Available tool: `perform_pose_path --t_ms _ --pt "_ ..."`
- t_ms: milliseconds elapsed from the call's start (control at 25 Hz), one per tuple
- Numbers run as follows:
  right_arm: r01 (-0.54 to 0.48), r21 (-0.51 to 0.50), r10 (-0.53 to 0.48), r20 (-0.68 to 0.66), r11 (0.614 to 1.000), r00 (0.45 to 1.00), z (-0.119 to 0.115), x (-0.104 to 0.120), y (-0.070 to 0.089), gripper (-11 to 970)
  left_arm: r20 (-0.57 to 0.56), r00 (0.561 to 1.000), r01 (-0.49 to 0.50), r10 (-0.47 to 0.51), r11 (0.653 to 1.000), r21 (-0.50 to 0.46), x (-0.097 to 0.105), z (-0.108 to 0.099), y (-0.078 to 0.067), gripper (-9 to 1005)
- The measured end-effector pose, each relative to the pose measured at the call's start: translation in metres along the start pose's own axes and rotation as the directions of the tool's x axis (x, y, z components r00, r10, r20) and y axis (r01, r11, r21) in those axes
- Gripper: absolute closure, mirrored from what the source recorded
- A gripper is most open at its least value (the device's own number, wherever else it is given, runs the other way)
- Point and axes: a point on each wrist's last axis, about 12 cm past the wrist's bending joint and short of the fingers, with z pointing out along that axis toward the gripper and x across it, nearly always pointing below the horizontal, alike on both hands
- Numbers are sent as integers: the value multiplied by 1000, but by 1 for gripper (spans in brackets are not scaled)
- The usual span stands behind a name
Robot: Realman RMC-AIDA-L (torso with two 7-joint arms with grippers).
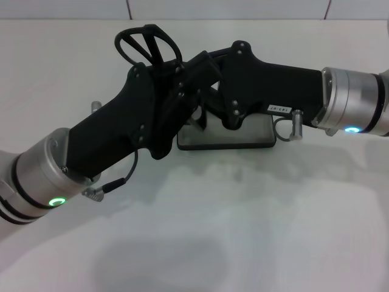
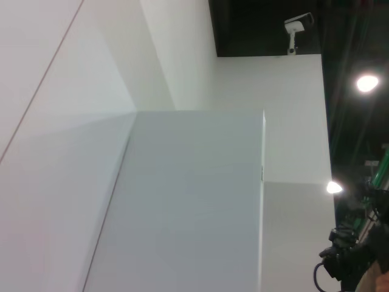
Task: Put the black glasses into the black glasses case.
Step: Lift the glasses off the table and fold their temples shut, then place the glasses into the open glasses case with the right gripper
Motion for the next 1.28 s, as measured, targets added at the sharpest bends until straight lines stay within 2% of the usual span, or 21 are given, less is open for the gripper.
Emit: perform_pose_path --t_ms 240,400,520,600,680,800,840,920,960,1000,1160,1280 --pt "-1 41 1 -22 999 1000 -9 1 -4 877 -13 1000 4 -3 999 46 -9 -11 -5 950" --pt "0 15 2 -86 1000 996 -15 -4 -8 875 -122 992 29 -14 992 124 -24 -31 -10 950" --pt "-3 -44 -8 -233 999 972 -14 -10 -10 874 -223 975 63 -18 978 197 -34 -42 -15 950" --pt "14 -84 -44 -364 996 930 -8 -18 -9 873 -271 962 85 -21 971 225 -39 -49 -21 950" --pt "37 -115 -92 -519 993 850 0 -23 -6 873 -278 960 84 -21 973 217 -41 -53 -23 950" --pt "92 -137 -163 -706 986 690 16 -27 -1 872 -265 964 70 -17 979 191 -40 -56 -23 950" --pt "111 -143 -181 -744 983 643 19 -27 0 871 -261 965 68 -18 981 184 -40 -56 -23 950" --pt "182 -171 -241 -833 968 498 25 -25 2 871 -260 965 74 -25 981 179 -37 -54 -21 950" --pt "198 -179 -253 -846 964 470 26 -24 2 870 -259 965 77 -30 982 175 -36 -54 -21 950" --pt "229 -193 -275 -867 954 416 29 -24 2 870 -259 965 78 -31 982 173 -36 -54 -21 950" --pt "294 -215 -315 -882 931 351 41 -25 6 868 -259 965 78 -33 983 166 -35 -55 -21 950" --pt "338 -230 -343 -881 912 327 46 -19 7 867 -260 965 81 -36 983 164 -34 -56 -22 950"
